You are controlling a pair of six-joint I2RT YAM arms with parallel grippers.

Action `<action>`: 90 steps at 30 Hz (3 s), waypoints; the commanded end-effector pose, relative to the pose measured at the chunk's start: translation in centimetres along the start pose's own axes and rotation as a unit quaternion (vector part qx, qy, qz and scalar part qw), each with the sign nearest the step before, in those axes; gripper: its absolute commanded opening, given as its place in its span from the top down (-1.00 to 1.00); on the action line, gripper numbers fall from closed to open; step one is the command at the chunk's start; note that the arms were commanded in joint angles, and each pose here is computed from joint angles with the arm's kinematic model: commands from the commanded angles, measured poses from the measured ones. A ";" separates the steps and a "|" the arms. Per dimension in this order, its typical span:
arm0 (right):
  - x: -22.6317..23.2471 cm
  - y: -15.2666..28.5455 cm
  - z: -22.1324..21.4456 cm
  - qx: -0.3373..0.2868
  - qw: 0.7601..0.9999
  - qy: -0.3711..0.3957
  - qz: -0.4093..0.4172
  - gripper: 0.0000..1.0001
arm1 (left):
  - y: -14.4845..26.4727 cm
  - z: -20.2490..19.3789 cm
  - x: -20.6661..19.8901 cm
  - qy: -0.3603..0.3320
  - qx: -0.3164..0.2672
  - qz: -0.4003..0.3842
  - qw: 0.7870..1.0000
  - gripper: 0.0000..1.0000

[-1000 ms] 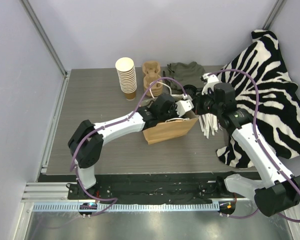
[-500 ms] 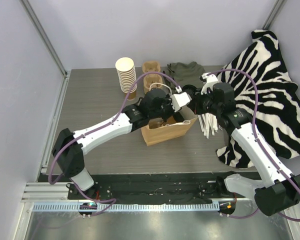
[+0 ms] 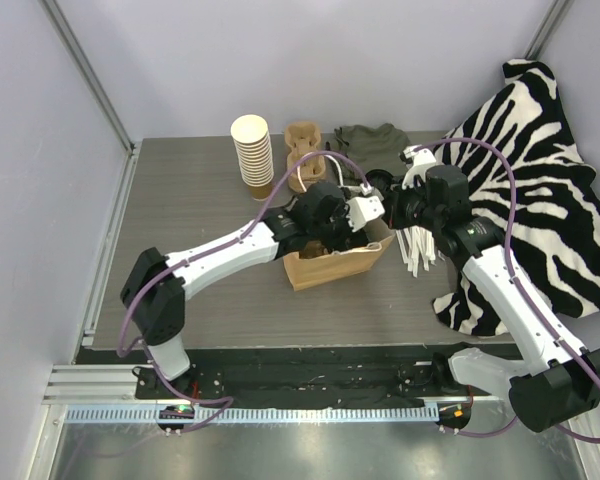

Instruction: Pack the takeout coffee

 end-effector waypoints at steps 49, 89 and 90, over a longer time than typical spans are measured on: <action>-0.3 0.1 2.3 -0.052 0.998 0.029 -0.010 0.98 | 3.6 4.0 1.2 -0.005 -0.043 -0.020 0.999 0.02; 4.2 4.0 0.9 -0.148 0.972 0.142 0.112 0.98 | -2.6 -1.7 -0.9 -0.088 -0.078 -0.002 0.993 -0.77; 4.2 4.0 0.9 -0.145 0.973 0.141 0.113 0.98 | -3.1 -2.2 -0.9 -0.086 -0.068 -0.003 0.994 -0.78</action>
Point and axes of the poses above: each gripper's point midway between its finger pads, its own y axis back along the fingers, its own x axis along the line the jaws close on, z = x × y, the point moved 1 cm from there along y, back along the fingers, and after that the axes turned 3 degrees about y, right-handed, at the moved point
